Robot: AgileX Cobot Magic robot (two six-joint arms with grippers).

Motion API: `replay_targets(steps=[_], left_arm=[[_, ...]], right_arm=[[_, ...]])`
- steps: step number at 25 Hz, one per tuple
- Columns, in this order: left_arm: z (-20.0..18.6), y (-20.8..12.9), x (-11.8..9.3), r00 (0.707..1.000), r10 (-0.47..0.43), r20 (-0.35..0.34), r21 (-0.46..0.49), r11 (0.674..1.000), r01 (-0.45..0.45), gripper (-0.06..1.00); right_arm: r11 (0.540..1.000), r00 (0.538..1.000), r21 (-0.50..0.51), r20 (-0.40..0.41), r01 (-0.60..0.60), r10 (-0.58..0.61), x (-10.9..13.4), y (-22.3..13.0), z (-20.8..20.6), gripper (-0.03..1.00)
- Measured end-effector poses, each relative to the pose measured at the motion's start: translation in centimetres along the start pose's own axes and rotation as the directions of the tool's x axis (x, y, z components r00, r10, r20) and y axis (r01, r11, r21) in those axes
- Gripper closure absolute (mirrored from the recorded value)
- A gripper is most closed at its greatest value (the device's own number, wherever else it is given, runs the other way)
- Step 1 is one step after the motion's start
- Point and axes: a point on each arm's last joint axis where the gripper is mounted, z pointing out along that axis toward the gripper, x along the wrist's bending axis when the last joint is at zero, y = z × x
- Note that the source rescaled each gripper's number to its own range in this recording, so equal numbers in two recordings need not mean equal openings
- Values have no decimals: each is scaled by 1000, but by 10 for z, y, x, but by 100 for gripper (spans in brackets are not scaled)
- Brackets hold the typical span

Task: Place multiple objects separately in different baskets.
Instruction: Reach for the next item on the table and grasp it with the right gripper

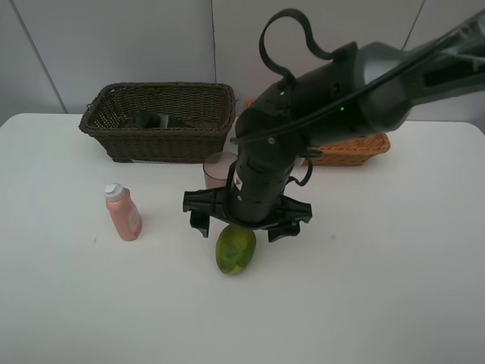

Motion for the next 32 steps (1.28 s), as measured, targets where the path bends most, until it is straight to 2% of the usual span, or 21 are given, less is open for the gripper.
replay_targets(steps=[6, 28, 30, 32], left_arm=[[0, 0, 0, 1000, 0, 0, 0, 1000, 0, -6], [0, 0, 0, 1000, 0, 0, 0, 1000, 0, -6], [0, 0, 0, 1000, 0, 0, 0, 1000, 0, -6], [0, 0, 0, 1000, 0, 0, 0, 1000, 0, -6]], right_arm=[[1000, 1000, -17, -28, -5, 5, 5, -1, 3, -2], [1000, 1000, 29, 27, 0, 0, 4, -7, 36, -1], [1000, 1000, 31, 27, -4, 3, 4, -8, 36, 5], [999, 1000, 32, 26, -5, 5, 4, -8, 36, 19]])
